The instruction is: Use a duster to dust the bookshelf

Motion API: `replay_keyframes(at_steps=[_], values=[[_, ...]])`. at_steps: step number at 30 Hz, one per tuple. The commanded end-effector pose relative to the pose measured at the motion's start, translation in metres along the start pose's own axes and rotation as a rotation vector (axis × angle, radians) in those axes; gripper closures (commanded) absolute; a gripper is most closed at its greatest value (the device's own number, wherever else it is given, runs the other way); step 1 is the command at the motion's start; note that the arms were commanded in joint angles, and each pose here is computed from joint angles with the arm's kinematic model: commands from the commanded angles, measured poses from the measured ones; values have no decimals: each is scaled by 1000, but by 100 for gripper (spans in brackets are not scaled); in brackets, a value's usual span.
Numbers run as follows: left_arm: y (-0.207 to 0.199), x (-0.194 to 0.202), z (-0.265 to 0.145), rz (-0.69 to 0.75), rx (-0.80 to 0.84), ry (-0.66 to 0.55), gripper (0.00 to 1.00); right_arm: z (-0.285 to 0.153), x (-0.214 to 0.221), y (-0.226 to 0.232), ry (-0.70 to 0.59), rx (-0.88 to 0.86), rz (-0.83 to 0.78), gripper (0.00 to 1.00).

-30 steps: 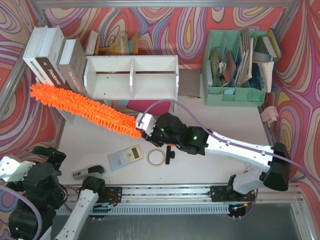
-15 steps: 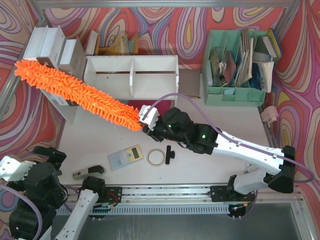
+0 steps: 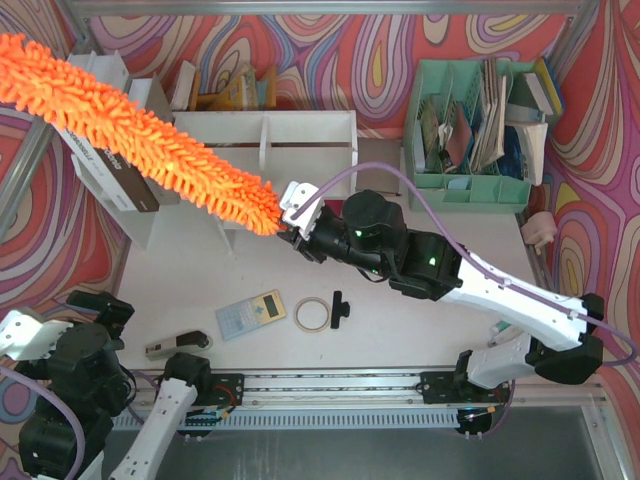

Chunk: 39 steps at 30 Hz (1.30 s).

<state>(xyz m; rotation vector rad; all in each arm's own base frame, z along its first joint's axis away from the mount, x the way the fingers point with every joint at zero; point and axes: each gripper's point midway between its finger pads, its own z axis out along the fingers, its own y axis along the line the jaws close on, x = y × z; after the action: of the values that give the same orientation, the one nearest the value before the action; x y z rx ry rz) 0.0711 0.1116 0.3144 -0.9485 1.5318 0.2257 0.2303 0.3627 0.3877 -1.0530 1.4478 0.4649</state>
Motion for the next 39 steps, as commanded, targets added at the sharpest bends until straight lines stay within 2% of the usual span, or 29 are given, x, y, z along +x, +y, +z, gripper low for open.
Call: replay_keyframes(at_steps=[1, 11, 18, 26, 32, 39], values=[[-6, 2, 3, 12, 10, 6, 2, 7, -17, -17, -11, 61, -69, 100], [-2, 4, 2, 15, 12, 5, 2, 40, 9, -41, 89, 84, -100, 100], [-2, 8, 4, 20, 9, 8, 2, 42, 16, -69, 106, 121, -83, 100], [-2, 11, 5, 20, 8, 12, 2, 39, 4, -77, 70, 128, -82, 100], [-6, 17, 5, 17, 30, 34, 1, 53, 29, -88, 128, 136, -69, 100], [-10, 23, 4, 29, 58, 58, 1, 60, 45, -123, 144, 214, -15, 100]])
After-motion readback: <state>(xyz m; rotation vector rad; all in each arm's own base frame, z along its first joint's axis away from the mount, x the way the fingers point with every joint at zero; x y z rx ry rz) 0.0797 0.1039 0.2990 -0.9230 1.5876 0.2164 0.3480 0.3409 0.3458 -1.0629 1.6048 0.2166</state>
